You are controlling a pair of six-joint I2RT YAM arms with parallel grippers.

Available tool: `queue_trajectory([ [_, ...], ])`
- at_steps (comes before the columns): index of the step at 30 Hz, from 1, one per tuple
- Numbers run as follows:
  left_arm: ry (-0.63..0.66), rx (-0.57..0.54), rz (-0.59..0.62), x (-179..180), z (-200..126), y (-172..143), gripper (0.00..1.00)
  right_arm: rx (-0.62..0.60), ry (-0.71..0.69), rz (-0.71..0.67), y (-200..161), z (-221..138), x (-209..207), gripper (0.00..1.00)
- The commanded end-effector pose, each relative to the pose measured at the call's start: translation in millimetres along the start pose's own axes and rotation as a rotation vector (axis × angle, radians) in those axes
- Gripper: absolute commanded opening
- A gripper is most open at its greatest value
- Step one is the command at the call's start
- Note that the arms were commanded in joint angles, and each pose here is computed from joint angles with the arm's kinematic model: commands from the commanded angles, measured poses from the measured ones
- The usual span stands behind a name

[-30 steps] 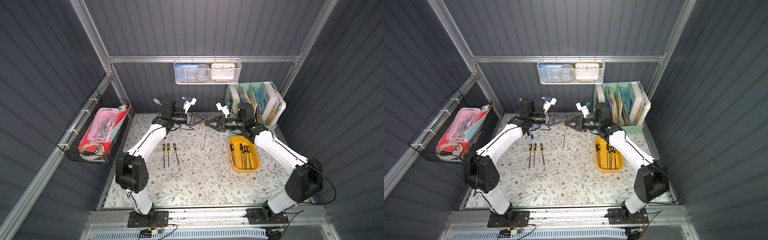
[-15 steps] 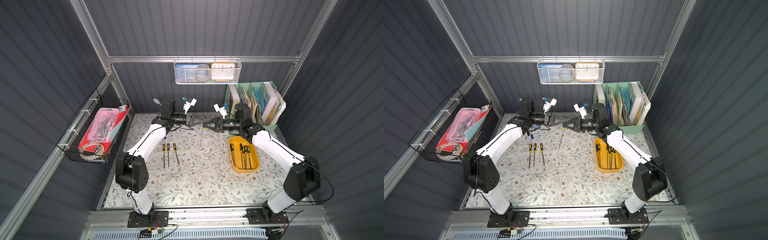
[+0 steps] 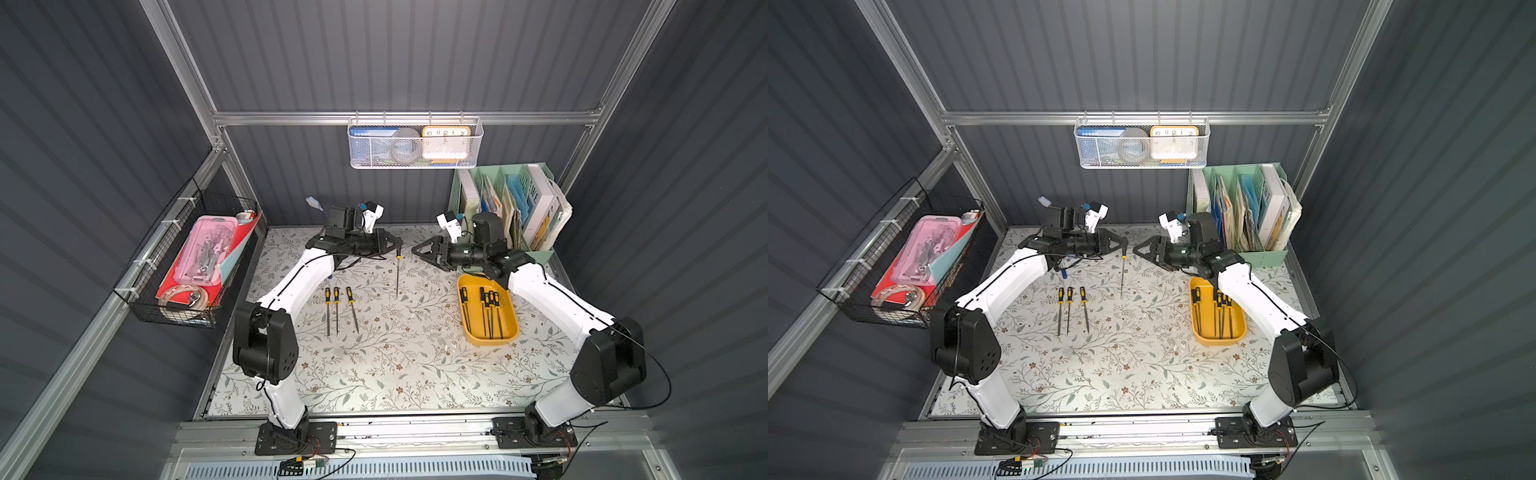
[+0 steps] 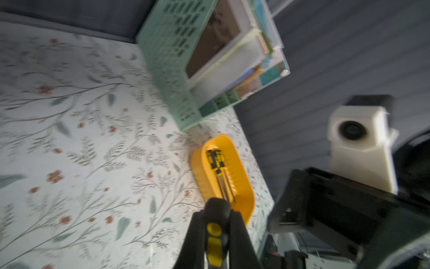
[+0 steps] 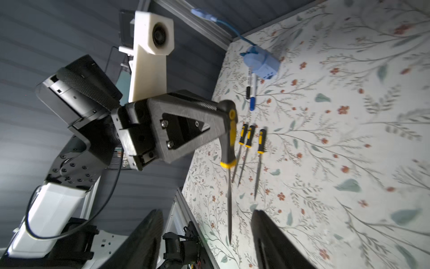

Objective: Take the file tool out of the storage box
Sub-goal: Pick up the file tool from the storage box, then place the file tool at the center of the board.

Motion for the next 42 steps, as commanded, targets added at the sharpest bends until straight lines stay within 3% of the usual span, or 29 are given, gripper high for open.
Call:
queue_trajectory([
  [1,0.385,0.081,-0.134,76.7,5.1,-37.6,0.00,-0.062,-0.167,0.019,2.3,-18.3,-33.8,0.68],
  [5,0.597,0.204,-0.187,119.3,9.6,-74.9,0.00,-0.048,-0.217,0.043,-3.7,-21.1,-49.0,0.70],
  [15,0.837,0.322,-0.208,168.8,12.2,-119.3,0.00,0.011,-0.247,0.100,-13.3,-11.9,-66.7,0.72],
  [36,0.952,0.423,-0.217,196.5,7.7,-159.9,0.00,0.029,-0.312,0.106,-19.6,-12.9,-83.5,0.73],
  [40,0.960,0.435,-0.203,198.8,7.7,-160.1,0.06,0.014,-0.394,0.138,-21.4,-20.4,-98.4,0.73],
  [42,0.957,0.440,-0.197,199.5,8.9,-160.4,0.14,-0.014,-0.474,0.153,-18.2,-29.7,-112.4,0.73],
])
Point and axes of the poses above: each gripper's point midway between its finger pads, its own z axis out along the fingers, its own x axis along the line the jaws close on, y = z × x, the point moved 1 cm from there along -z, back along the fingers, and after that the axes turned 11 degrees about z, right-handed, at the moved point
